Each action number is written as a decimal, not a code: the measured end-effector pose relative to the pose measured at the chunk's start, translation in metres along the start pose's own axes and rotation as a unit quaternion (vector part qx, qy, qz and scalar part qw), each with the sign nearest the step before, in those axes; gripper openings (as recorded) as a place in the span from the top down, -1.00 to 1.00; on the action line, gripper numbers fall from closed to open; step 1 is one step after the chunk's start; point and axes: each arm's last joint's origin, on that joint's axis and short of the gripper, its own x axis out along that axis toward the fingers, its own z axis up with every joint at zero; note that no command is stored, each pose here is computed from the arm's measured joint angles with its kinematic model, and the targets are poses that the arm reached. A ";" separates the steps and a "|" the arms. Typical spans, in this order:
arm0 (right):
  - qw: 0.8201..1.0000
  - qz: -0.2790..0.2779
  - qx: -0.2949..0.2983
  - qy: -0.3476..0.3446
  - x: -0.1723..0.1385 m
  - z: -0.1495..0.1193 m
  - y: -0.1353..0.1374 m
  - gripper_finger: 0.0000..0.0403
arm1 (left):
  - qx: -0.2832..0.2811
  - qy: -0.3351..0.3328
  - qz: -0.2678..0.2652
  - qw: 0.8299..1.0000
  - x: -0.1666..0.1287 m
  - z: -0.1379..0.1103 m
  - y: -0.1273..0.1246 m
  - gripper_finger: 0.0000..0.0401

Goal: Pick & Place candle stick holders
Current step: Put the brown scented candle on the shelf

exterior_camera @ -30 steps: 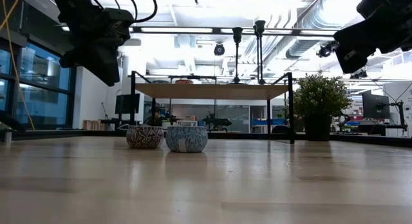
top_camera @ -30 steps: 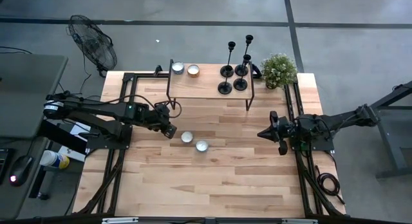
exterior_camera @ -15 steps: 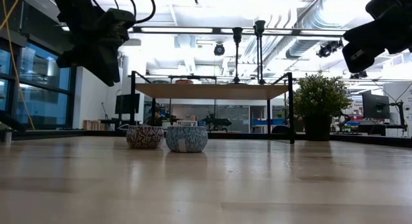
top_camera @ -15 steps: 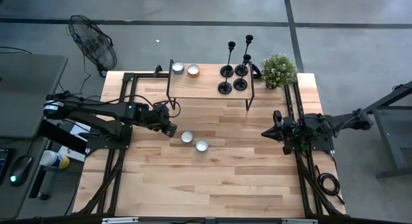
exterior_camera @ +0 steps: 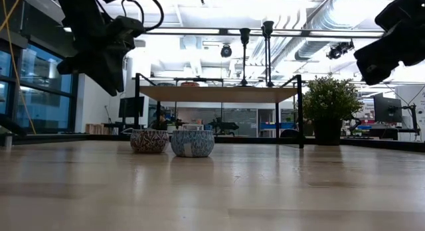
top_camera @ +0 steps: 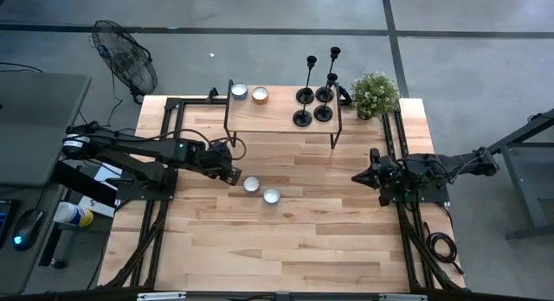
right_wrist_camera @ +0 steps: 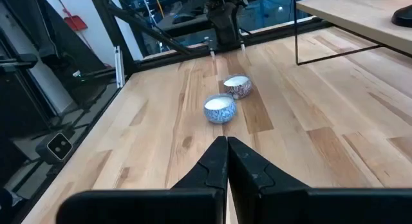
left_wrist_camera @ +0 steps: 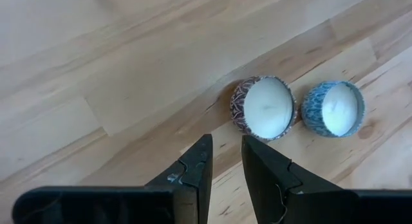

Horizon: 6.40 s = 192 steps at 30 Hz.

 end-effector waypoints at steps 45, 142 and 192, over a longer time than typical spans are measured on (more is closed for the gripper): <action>1.000 0.002 -0.023 0.004 0.001 0.000 0.000 1.00 | -0.021 0.113 0.061 0.992 0.069 0.036 -0.043 0.60; 1.000 0.003 -0.023 0.005 0.001 0.000 0.000 1.00 | 0.013 0.020 0.156 0.987 -0.066 0.207 -0.015 1.00; 1.000 0.002 -0.023 0.005 0.001 0.000 0.000 1.00 | 0.040 0.067 0.219 0.973 -0.018 0.231 0.005 0.99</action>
